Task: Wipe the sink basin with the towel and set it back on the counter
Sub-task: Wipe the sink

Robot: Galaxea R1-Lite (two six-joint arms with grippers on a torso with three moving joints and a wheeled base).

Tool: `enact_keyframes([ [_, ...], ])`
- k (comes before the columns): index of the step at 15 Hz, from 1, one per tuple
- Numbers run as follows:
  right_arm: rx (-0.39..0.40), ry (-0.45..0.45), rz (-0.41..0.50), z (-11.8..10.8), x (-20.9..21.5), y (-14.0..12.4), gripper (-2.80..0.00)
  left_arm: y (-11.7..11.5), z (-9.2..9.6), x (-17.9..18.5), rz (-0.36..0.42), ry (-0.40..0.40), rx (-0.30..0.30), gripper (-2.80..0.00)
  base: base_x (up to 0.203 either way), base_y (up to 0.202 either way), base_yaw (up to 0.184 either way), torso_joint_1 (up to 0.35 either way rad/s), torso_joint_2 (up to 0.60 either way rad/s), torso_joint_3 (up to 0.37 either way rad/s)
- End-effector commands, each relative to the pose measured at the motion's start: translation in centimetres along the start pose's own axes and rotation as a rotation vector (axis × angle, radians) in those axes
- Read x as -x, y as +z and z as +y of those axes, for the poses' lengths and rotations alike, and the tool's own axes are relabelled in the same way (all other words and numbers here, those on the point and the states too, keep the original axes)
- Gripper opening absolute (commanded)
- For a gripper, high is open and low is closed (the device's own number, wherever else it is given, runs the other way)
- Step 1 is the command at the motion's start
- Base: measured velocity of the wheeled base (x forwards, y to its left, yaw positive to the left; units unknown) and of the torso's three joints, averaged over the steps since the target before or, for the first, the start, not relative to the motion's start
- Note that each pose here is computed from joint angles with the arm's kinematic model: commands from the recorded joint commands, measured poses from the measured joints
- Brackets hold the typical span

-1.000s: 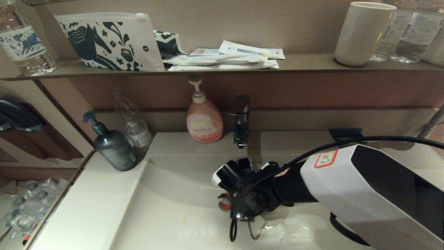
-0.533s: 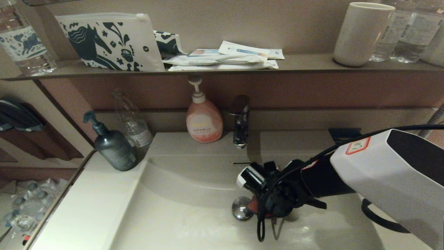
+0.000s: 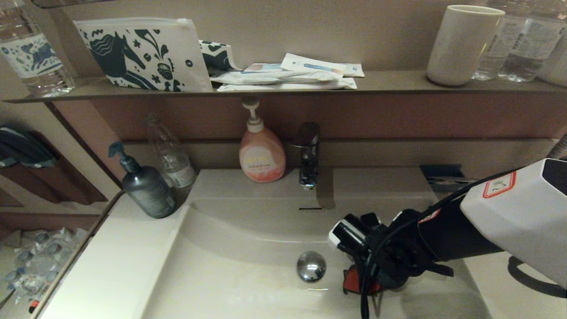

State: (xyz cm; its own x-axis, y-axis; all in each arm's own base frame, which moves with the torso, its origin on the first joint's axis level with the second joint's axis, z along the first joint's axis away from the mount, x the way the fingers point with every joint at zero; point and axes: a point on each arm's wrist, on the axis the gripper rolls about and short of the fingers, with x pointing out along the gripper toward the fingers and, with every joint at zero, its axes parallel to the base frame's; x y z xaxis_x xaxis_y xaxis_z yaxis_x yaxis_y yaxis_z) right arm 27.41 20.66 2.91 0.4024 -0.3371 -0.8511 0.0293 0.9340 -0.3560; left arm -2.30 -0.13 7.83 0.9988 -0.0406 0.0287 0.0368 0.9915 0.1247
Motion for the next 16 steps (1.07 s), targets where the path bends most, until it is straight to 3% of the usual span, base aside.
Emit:
enact_keyframes([
  [1, 0.022, 0.053, 0.051, 0.2, 0.4, -0.8, -2.8, 0.0, 0.0, 0.0, 0.001, -0.001, -0.001, -2.8, 0.0, 0.0, 0.0, 0.0, 0.0, 0.0],
  [3, 0.016, 0.115, 0.088, 1.4, 0.9, -1.8, -2.8, 0.0, 0.0, 0.0, 0.001, -0.001, -0.001, -2.8, 0.0, 0.0, 0.0, 0.0, 0.0, 0.0],
  [7, 0.095, 0.138, 0.114, 4.6, 1.0, -4.1, -2.8, 0.0, 0.0, 0.0, 0.001, -0.001, -0.001, -2.8, 0.0, 0.0, 0.0, 0.0, 0.0, 0.0],
  [12, 0.094, 0.292, 0.078, 8.3, 3.4, -3.2, -2.8, 0.0, 0.0, 0.0, 0.001, -0.001, -0.001, -2.8, 0.0, 0.0, 0.0, 0.0, 0.0, 0.0],
  [16, 0.107, 0.361, 0.022, 12.3, 4.1, -2.7, -2.8, 0.0, 0.0, 0.0, 0.0, -0.001, -0.001, -2.8, 0.0, 0.0, 0.0, 0.0, 0.0, 0.0],
])
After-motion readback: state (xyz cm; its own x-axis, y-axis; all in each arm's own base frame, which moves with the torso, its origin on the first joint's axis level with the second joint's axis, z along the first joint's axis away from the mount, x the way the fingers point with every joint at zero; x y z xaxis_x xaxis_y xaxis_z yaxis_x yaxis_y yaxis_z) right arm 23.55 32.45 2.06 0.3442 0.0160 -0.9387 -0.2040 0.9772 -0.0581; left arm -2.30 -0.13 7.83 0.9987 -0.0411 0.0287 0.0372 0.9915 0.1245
